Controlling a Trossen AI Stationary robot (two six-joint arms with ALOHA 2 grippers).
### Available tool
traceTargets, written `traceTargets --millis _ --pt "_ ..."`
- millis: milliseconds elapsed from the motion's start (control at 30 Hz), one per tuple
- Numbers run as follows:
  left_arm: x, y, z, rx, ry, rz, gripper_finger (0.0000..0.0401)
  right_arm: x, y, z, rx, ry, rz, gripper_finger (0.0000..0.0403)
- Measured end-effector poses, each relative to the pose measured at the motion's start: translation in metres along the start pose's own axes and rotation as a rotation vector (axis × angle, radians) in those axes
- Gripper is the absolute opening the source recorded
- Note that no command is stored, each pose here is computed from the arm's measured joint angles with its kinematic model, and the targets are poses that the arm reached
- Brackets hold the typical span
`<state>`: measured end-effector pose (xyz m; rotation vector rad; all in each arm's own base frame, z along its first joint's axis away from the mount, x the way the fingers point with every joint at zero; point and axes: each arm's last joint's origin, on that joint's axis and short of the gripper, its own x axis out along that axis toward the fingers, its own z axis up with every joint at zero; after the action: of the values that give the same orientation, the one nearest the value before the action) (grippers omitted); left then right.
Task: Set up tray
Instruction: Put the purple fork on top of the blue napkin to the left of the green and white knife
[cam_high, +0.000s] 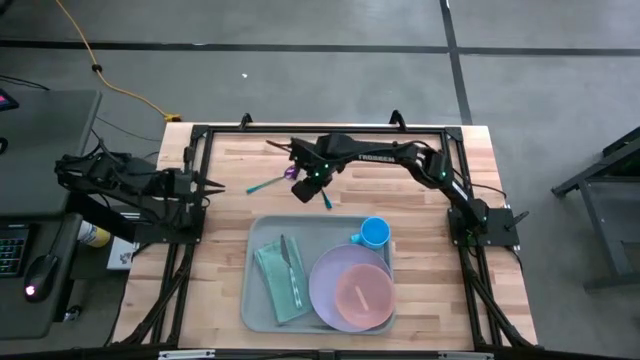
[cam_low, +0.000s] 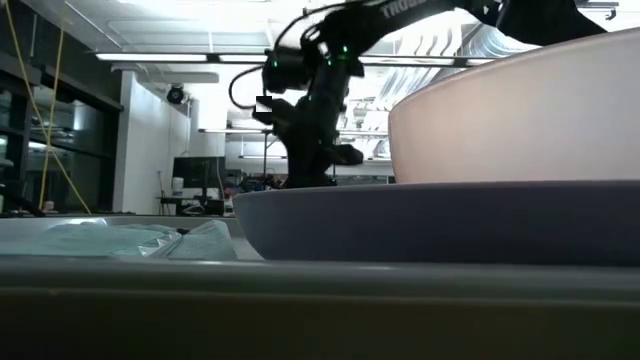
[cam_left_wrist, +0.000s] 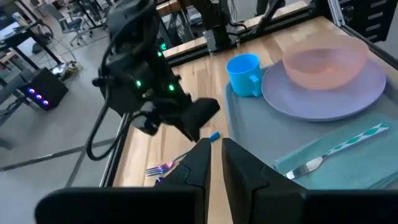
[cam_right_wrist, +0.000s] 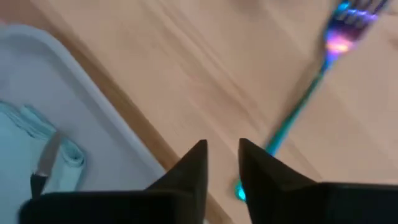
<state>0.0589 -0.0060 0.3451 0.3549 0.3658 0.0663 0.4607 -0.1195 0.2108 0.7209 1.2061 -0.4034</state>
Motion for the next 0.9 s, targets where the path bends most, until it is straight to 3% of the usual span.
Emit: traceTargets --millis 167,367,600,900 --pt "0.0 0.0 0.0 -0.023 0.0 -0.002 0.0072 0.022 -0.017 -0.005 0.065 0.062 0.022 0.0116" --pt "0.0 -0.001 0.0 -0.019 -0.007 -0.039 0.0072 0.024 -0.029 0.0 0.14 0.044 0.009 0.0157" --pt "0.0 -0.003 0.0 0.006 -0.01 -0.082 0.0072 0.021 -0.045 0.017 0.188 -0.055 0.018 0.0167" --pt "0.0 -0.004 -0.003 0.023 0.009 -0.114 0.0072 0.021 -0.063 0.025 0.207 -0.072 -0.008 0.0168"
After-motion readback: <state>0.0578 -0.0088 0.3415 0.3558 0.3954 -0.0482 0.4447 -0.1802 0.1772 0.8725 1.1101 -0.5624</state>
